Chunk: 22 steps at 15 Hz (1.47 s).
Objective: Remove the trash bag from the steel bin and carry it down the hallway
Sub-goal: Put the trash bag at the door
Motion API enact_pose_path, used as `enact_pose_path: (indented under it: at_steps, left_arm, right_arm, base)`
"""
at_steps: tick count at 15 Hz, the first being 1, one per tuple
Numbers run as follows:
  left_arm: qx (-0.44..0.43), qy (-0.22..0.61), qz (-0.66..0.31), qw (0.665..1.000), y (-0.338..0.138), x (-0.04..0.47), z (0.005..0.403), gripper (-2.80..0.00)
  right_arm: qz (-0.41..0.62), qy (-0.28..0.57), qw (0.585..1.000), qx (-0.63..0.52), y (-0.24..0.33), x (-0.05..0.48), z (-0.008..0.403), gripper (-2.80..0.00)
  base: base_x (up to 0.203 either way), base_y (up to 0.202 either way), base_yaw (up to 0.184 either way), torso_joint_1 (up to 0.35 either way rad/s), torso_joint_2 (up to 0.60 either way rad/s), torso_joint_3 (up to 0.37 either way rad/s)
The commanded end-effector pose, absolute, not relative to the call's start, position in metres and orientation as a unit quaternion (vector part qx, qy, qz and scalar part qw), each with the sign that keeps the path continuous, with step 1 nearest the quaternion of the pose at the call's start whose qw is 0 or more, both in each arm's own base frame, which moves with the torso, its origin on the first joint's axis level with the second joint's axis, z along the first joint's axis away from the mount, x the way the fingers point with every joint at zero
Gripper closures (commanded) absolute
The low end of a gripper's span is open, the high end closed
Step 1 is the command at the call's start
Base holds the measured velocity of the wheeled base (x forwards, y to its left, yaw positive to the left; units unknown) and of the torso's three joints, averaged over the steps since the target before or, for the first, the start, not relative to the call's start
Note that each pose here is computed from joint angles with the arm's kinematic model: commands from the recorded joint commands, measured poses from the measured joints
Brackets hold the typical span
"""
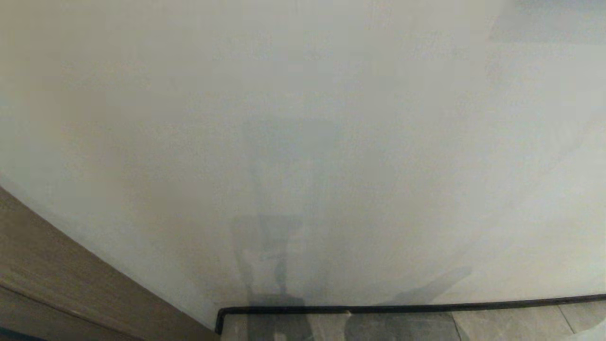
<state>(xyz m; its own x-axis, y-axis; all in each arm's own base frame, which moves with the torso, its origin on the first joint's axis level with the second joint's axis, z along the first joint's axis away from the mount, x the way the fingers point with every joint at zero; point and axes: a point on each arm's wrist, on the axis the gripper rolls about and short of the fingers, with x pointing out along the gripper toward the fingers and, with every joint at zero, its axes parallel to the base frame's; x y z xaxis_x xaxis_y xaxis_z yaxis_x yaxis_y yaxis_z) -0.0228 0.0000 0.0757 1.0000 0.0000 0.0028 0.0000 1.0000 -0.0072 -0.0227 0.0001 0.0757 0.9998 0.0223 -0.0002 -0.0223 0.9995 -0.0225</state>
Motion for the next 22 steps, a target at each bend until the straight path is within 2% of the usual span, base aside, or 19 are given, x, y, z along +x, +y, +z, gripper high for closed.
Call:
enact_pose_path:
  at_steps: [1, 8, 13, 15, 19, 22]
  left_arm:
    - [-0.004, -0.002, 0.000, 1.000, 0.000, -0.023, 0.076, 0.00]
    - [-0.004, -0.002, 0.000, 1.000, 0.000, -0.023, 0.076, 0.00]
    - [-0.004, -0.002, 0.000, 1.000, 0.000, -0.023, 0.076, 0.00]
    - [-0.004, -0.002, 0.000, 1.000, 0.000, -0.023, 0.076, 0.00]
    - [-0.004, -0.002, 0.000, 1.000, 0.000, -0.023, 0.076, 0.00]
    - [-0.003, -0.001, 0.000, 1.000, 0.000, -0.023, 0.076, 0.00]
  right_arm:
    - [0.011, -0.001, 1.000, -0.012, 0.000, -0.023, 0.076, 0.00]
    - [0.011, -0.001, 1.000, -0.011, 0.000, -0.023, 0.076, 0.00]
    - [0.009, 0.004, 1.000, -0.012, 0.000, -0.023, 0.076, 0.00]
    - [0.013, -0.002, 1.000, -0.020, 0.000, -0.028, 0.094, 0.00]
    - [0.027, 0.122, 0.992, -0.031, 0.000, -0.043, 0.130, 0.00]
    - [0.038, 0.201, 0.978, -0.041, 0.001, -0.029, 0.156, 0.00]
  base:
    - [0.000, 0.000, 0.000, 0.005, 0.00, -0.202]
    - [0.000, 0.000, 0.000, 0.002, 0.00, -0.190]
    - [0.000, 0.000, 0.000, 0.001, 0.00, -0.023]
    - [0.000, 0.000, 0.000, 0.000, 0.00, 0.000]
    - [0.000, 0.000, 0.000, 0.000, 0.00, 0.000]
    - [0.000, 0.000, 0.000, 0.000, 0.00, 0.000]
